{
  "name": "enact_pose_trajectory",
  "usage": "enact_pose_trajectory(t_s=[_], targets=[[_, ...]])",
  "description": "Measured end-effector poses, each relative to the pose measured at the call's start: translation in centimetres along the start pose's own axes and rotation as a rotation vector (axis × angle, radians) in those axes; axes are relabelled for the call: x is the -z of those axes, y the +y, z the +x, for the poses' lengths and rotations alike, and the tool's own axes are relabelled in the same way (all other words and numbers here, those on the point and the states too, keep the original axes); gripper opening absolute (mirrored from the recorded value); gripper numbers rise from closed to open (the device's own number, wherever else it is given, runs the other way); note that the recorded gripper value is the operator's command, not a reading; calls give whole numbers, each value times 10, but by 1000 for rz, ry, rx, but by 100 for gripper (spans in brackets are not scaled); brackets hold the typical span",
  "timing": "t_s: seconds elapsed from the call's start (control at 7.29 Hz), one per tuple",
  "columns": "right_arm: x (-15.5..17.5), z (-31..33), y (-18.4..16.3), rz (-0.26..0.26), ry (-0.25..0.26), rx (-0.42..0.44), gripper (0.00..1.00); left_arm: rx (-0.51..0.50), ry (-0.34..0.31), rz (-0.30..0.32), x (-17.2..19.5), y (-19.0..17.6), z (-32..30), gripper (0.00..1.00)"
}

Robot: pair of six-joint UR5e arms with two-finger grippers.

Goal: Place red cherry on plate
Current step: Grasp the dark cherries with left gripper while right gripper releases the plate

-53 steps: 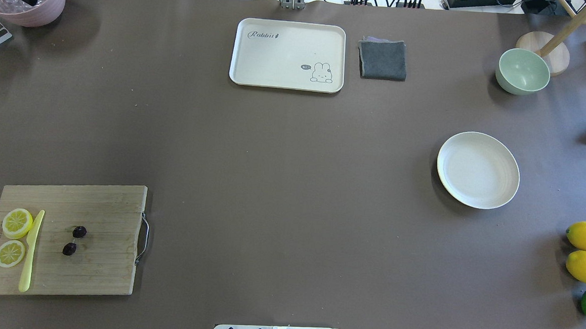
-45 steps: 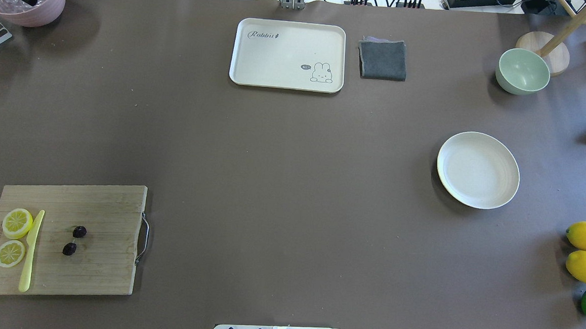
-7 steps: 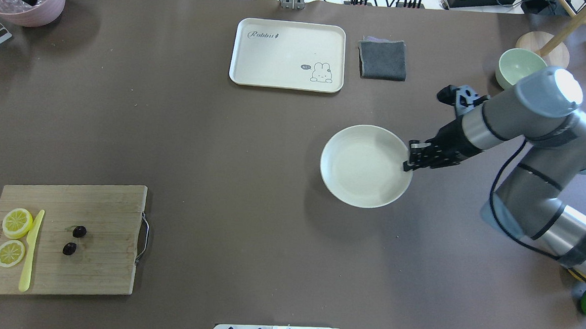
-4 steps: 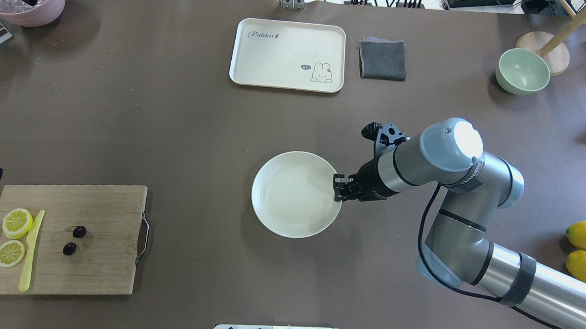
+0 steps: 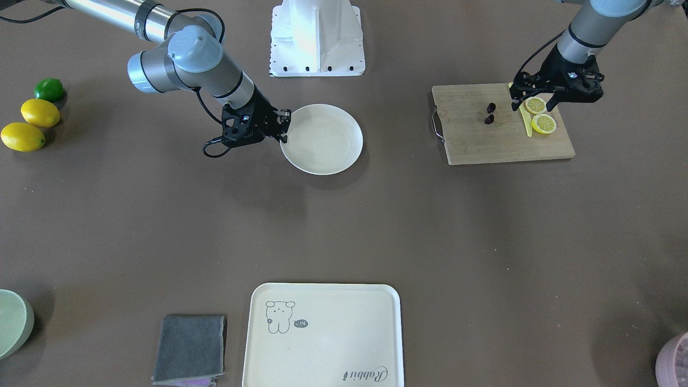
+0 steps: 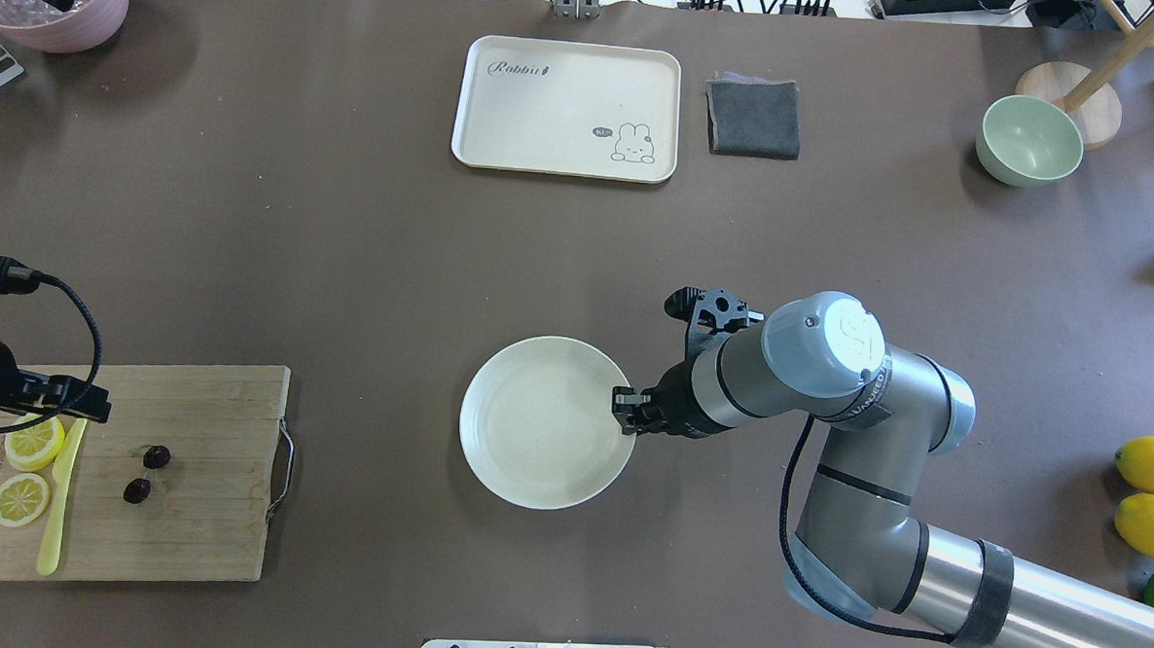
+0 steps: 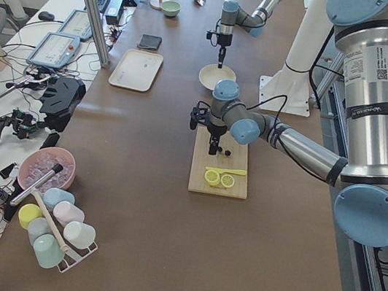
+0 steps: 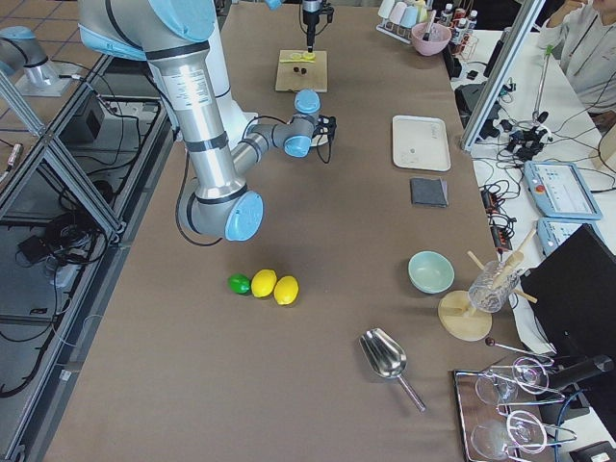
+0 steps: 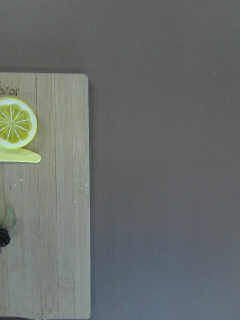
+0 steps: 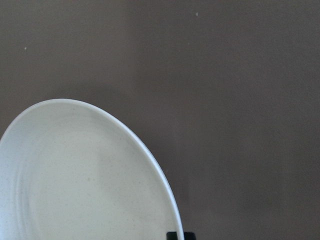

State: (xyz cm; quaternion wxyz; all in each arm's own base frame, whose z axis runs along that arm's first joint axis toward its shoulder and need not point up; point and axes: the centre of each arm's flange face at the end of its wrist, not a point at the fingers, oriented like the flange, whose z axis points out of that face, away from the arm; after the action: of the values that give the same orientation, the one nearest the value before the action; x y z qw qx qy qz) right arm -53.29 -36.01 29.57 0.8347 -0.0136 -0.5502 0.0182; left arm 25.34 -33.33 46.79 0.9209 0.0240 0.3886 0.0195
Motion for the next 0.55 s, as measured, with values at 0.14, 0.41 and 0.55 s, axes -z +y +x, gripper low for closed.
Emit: enact_pose_trajectory(t_s=[0.14, 0.41, 0.55], targets=[[0, -1, 0, 4, 3, -1, 100, -6, 0, -7, -9, 2, 11, 89], [10, -1, -11, 32, 8, -9, 100, -6, 0, -20, -28, 5, 33, 88], [21, 3, -24, 39, 4, -18, 100, -11, -3, -19, -36, 8, 43, 83]])
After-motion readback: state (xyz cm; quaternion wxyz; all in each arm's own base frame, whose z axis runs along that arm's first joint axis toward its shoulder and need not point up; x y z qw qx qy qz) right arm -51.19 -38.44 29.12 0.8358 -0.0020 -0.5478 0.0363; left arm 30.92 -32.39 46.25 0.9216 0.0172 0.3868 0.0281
